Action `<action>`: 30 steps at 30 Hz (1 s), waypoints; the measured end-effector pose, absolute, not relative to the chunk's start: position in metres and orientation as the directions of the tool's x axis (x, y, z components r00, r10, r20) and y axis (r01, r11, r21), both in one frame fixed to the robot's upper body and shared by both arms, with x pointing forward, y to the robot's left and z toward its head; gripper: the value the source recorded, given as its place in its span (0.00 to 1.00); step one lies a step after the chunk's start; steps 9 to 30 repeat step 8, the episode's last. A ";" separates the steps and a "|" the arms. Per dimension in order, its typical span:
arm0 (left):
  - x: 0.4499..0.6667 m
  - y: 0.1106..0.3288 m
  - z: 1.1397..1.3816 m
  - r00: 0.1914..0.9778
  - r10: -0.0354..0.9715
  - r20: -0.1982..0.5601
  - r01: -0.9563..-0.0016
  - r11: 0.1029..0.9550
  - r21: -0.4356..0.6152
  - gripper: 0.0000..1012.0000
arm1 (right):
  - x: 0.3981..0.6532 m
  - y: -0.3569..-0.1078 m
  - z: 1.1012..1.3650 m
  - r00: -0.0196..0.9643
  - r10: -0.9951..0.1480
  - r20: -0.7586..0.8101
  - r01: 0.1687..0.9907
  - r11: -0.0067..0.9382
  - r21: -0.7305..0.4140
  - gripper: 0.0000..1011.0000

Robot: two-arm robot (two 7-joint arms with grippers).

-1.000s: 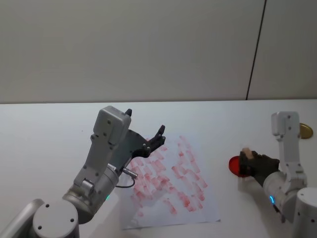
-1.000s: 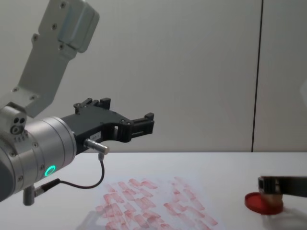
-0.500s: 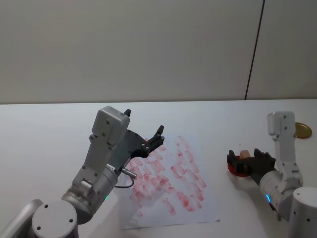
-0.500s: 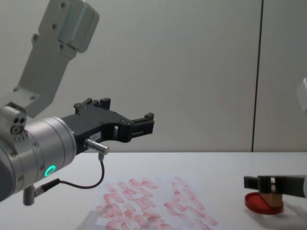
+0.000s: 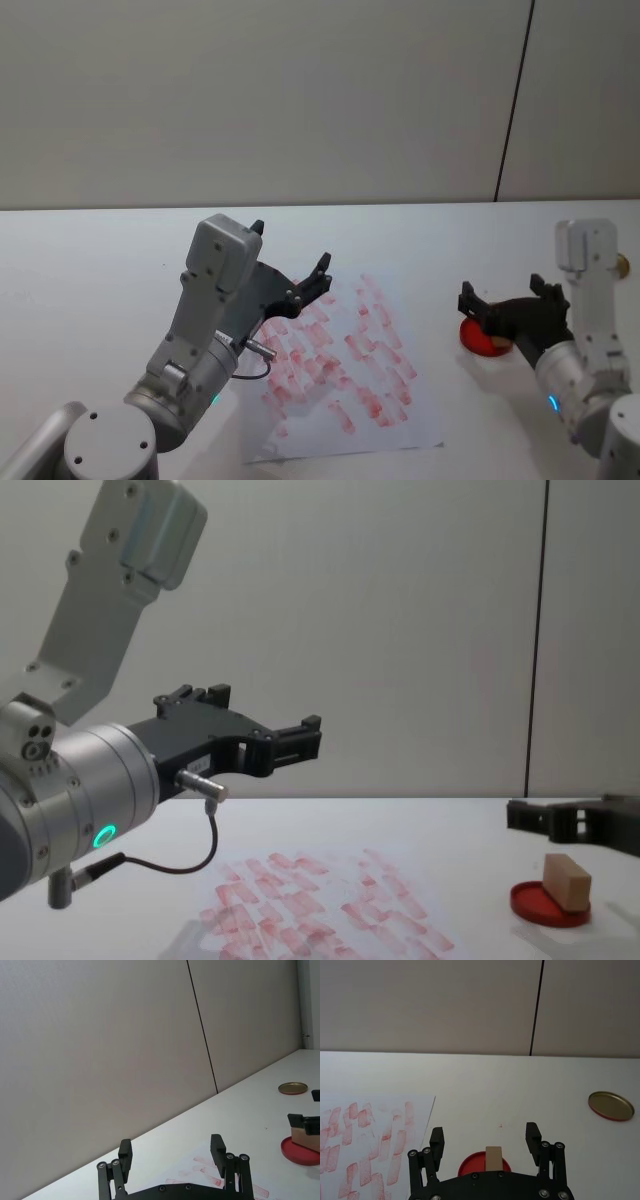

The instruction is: Use the one hand to pick up the stamp and affix it onto the A4 paper.

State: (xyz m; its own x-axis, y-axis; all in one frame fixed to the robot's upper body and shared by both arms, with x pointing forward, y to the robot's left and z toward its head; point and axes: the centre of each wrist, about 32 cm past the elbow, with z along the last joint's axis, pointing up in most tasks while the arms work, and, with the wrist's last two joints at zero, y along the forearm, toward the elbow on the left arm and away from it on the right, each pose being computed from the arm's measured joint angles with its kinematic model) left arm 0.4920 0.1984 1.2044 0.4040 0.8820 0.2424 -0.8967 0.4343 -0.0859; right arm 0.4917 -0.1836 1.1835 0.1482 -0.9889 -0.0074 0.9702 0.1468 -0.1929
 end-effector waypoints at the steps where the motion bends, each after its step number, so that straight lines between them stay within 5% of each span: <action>1: 0.492 0.198 1.204 0.404 0.882 0.242 -0.897 0.434 -0.086 0.98 | 0.490 -0.184 1.185 0.149 -0.989 -0.004 0.972 0.148 -0.182 0.99; 8: 0.492 0.198 1.204 0.404 0.882 0.242 -0.897 0.434 -0.086 0.98 | 0.474 -0.189 1.188 0.157 -0.987 0.028 0.983 0.153 -0.104 0.99; 30: 0.492 0.198 1.204 0.404 0.882 0.242 -0.897 0.434 -0.086 0.98 | 0.474 -0.189 1.188 0.157 -0.987 0.028 0.983 0.153 -0.104 0.99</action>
